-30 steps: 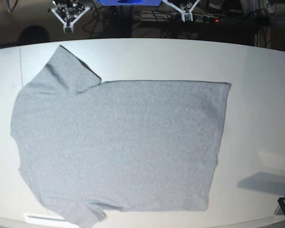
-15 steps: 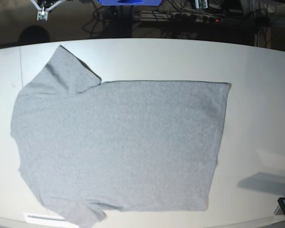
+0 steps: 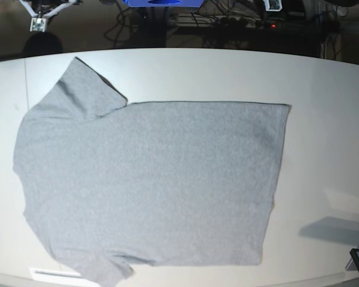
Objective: Fold the T-shirt properly
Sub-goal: 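Move the right gripper toward the grey shirt's shoulder corner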
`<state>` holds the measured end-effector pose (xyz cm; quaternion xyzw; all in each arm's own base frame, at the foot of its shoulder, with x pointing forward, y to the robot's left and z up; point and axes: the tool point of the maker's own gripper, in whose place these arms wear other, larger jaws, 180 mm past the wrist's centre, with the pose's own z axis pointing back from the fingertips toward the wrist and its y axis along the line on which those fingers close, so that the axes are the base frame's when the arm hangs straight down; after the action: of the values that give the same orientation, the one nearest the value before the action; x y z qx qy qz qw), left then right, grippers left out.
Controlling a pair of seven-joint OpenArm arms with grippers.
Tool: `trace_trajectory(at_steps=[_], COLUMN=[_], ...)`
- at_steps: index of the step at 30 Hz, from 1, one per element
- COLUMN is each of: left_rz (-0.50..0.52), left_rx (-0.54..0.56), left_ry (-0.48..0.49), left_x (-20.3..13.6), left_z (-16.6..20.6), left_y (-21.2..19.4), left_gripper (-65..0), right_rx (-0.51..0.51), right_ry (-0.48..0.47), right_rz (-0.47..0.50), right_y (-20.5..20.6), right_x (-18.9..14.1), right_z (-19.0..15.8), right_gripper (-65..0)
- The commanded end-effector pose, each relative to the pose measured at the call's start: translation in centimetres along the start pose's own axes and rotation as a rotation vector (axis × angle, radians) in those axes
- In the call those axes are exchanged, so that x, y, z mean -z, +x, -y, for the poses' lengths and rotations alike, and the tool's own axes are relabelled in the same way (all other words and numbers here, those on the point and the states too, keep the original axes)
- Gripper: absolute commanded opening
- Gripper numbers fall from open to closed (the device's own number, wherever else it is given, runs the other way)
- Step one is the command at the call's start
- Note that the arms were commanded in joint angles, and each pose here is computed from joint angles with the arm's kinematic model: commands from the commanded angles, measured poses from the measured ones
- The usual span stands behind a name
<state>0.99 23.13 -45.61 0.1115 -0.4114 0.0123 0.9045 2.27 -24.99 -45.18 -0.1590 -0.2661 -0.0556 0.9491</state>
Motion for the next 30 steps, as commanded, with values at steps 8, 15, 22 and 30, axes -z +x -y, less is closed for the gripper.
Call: trace_trajectory(at_steps=[8,15,22,30], left_rz=[0.142,0.297,0.407,0.427], left_rx=[0.04,0.044,0.087,0.095], left_ry=[0.041,0.026,0.0,0.001], left_x=[-1.6,-1.8,-0.2,0.2], left_z=[-2.3,-1.7,-2.0,-2.2], left_y=[5.7,11.8,15.8,16.4], left_gripper=[-65.0,-65.0,-65.0,-65.0], right_rx=[0.0,0.003,-0.008,0.004], right_ry=[-0.044,-0.032,0.184,0.321], right_rz=[0.159,0.231,0.282,0.211], right_y=[6.5,9.2,12.9,13.8], right_x=[-2.4,-2.6,-1.9,-1.2], right_z=[1.5,1.1,-4.3,-7.0], right_gripper=[-65.0,-65.0,-65.0,-65.0])
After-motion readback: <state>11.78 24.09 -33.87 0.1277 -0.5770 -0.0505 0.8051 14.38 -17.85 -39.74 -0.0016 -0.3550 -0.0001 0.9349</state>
